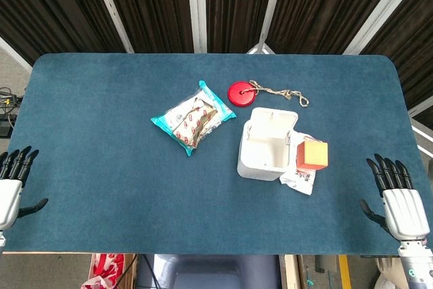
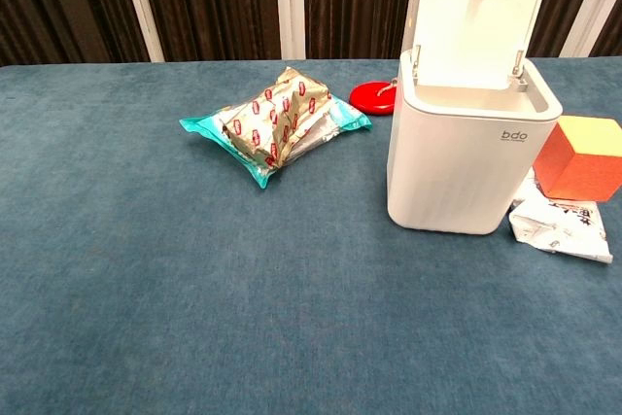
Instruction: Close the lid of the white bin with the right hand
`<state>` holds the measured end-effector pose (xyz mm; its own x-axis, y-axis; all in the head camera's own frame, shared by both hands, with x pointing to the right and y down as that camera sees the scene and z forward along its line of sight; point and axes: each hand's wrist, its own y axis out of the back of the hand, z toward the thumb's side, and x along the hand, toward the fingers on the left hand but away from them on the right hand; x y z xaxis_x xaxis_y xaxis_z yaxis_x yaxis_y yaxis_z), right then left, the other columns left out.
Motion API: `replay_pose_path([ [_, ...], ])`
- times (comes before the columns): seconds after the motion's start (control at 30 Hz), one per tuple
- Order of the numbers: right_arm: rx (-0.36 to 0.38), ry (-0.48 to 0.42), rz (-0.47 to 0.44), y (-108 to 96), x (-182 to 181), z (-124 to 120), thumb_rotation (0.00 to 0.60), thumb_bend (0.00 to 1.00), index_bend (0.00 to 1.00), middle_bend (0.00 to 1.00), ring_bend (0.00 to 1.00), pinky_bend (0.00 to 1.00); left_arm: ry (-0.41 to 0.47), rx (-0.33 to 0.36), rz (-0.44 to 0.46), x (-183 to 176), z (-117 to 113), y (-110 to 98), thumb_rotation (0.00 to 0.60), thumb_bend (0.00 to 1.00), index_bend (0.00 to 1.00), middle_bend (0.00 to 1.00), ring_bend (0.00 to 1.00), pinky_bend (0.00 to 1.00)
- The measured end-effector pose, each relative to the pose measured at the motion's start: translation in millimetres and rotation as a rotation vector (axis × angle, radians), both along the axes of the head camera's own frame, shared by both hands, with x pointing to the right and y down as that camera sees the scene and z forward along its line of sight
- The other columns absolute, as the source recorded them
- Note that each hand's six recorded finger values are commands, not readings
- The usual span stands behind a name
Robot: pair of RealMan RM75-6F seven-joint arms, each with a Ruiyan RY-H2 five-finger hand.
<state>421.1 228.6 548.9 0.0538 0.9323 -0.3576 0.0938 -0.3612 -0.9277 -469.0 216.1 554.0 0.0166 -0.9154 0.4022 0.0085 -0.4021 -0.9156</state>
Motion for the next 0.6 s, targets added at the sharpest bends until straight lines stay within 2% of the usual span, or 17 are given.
replay_pose_path([
  [0.07,0.003,-0.021,0.005,-3,-4,-2,0.6,0.32,0.0,0.0,0.0,0.03,0.0,0.001,-0.005,-1,0,0,0.6,0.0,0.0,0.0,0.0,0.0],
  [0.13,0.008,-0.044,0.01,-8,-8,-5,0.6,0.32,0.0,0.03,0.07,0.16,0.002,0.002,-0.011,-3,-1,0,0.6,0.0,0.0,0.0,0.0,0.0],
  [0.17,0.011,-0.06,0.014,-12,-11,-7,0.6,0.32,0.0,0.09,0.15,0.28,0.003,0.003,-0.013,-3,-1,-1,0.6,0.0,0.0,0.0,0.0,0.0],
  [0.2,0.014,-0.073,0.017,-16,-13,-9,0.6,0.32,0.0,0.14,0.21,0.36,0.003,0.003,-0.014,-4,-2,-1,0.6,0.0,0.0,0.0,0.0,0.0],
  [0.27,0.02,-0.099,0.024,-26,-18,-15,0.6,0.32,0.0,0.31,0.39,0.52,0.007,0.004,-0.015,-4,-2,-1,0.6,0.0,0.0,0.0,0.0,0.0],
  [0.37,0.022,-0.132,0.039,-45,-26,-22,0.6,0.33,0.0,0.45,0.53,0.61,0.009,0.004,-0.011,-3,-2,-1,0.6,0.0,0.0,0.0,0.0,0.0],
  [0.6,-0.018,-0.19,0.071,-92,-45,-32,0.6,0.54,0.0,0.63,0.7,0.71,0.019,-0.009,-0.008,0,0,-1,0.6,0.0,0.0,0.0,0.0,0.0],
])
